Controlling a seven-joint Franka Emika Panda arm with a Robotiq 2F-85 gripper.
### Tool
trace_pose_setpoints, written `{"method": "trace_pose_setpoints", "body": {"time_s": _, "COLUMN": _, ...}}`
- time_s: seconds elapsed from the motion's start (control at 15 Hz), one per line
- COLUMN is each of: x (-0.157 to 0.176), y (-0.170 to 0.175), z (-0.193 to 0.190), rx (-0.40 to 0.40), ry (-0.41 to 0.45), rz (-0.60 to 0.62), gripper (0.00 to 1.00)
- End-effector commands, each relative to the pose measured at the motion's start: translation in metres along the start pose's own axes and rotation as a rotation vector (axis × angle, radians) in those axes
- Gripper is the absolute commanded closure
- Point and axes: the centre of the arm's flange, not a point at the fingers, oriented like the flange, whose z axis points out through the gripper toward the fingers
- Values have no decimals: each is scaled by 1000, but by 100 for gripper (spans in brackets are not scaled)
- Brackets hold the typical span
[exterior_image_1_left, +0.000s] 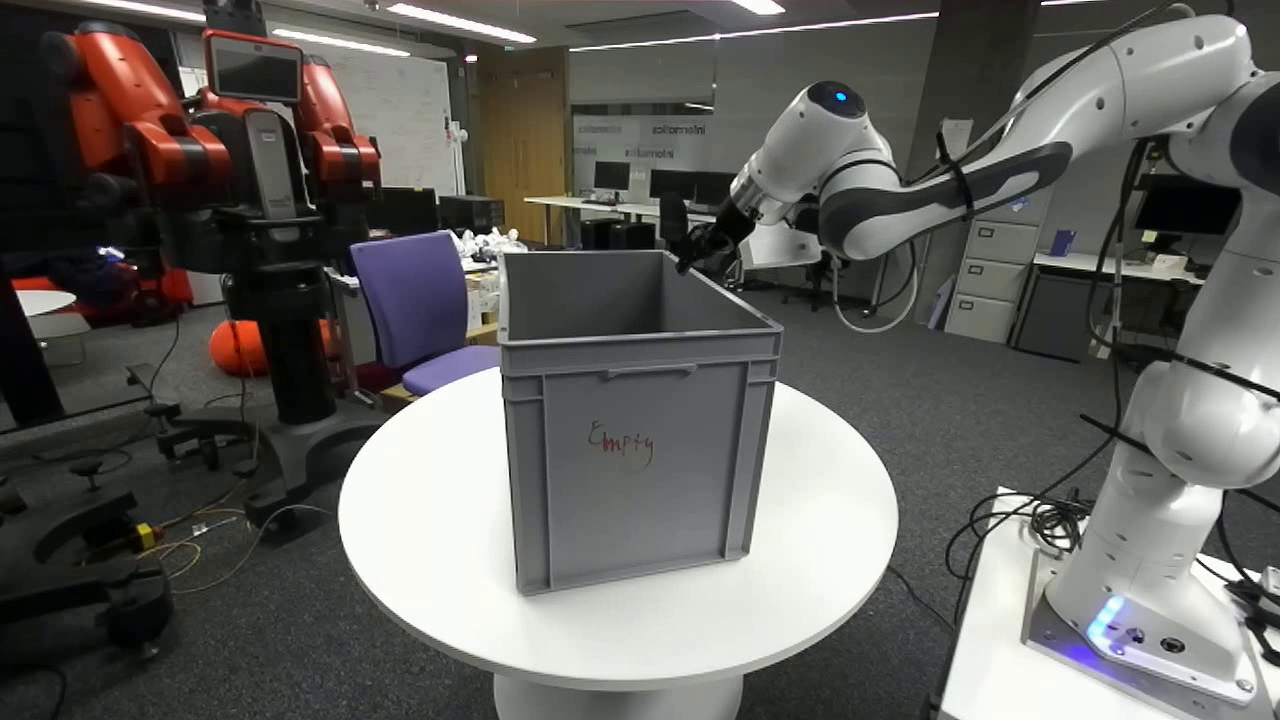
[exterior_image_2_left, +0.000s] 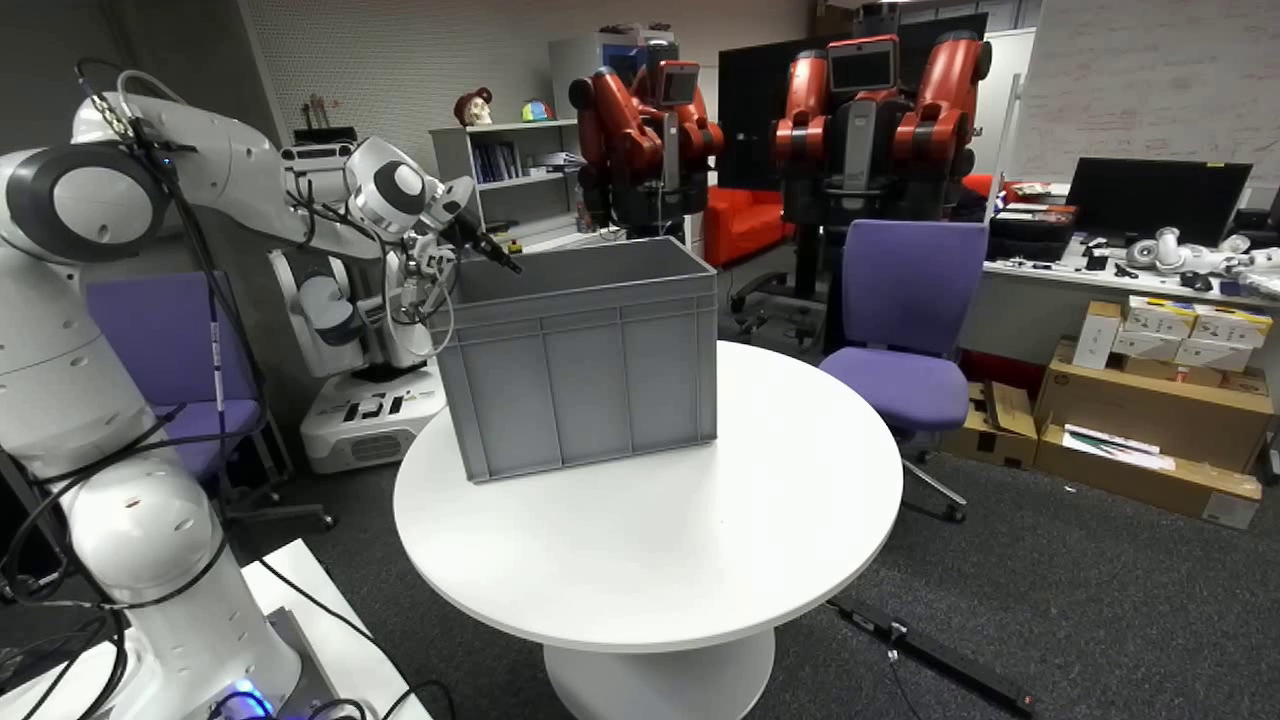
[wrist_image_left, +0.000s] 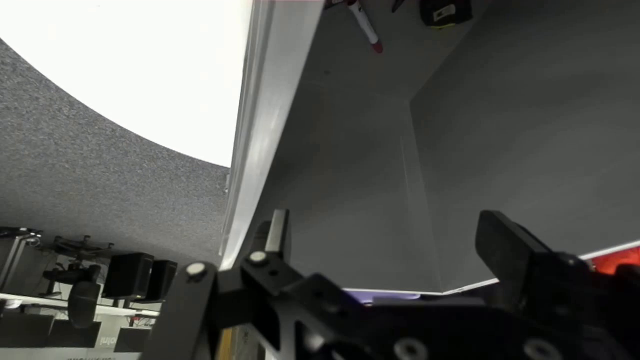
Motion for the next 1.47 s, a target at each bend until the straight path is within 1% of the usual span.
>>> {"method": "trace_pose_setpoints", "body": {"time_s": 0.0, "x": 12, "y": 42, "z": -13, "rx": -22, "ry": 50, "rz": 45, "gripper": 0}}
{"method": "trace_pose_setpoints", "body": {"time_s": 0.13, "x": 15, "y": 70, "z": -4, "rx": -51, "ry": 47, "rz": 75, "gripper": 0}}
{"method": "trace_pose_setpoints", "body": {"time_s": 0.2, "x": 15, "y": 85, "z": 3, "rx": -66, "ry": 30, "rz": 83, "gripper": 0}}
{"method": "trace_pose_setpoints", "body": {"time_s": 0.4, "x": 10, "y": 133, "z": 41, "rx": -117, "ry": -25, "rz": 107, "gripper": 0}}
{"method": "trace_pose_setpoints", "body": {"time_s": 0.67, "x": -4, "y": 204, "z": 97, "rx": -125, "ry": -118, "rz": 124, "gripper": 0}}
{"method": "trace_pose_setpoints", "body": {"time_s": 0.8, "x": -13, "y": 237, "z": 120, "rx": -123, "ry": -192, "rz": 125, "gripper": 0}}
{"method": "trace_pose_setpoints", "body": {"time_s": 1.0, "x": -35, "y": 272, "z": 145, "rx": -96, "ry": -376, "rz": 81, "gripper": 0}}
{"method": "trace_pose_setpoints", "body": {"time_s": 1.2, "x": -58, "y": 283, "z": 165, "rx": -75, "ry": -535, "rz": 6, "gripper": 0}}
{"method": "trace_pose_setpoints", "body": {"time_s": 1.27, "x": -64, "y": 286, "z": 166, "rx": -71, "ry": -587, "rz": -27, "gripper": 0}}
{"method": "trace_pose_setpoints", "body": {"time_s": 1.33, "x": -68, "y": 290, "z": 167, "rx": -70, "ry": -632, "rz": -60, "gripper": 0}}
{"method": "trace_pose_setpoints", "body": {"time_s": 1.4, "x": -70, "y": 295, "z": 166, "rx": -88, "ry": -670, "rz": -98, "gripper": 0}}
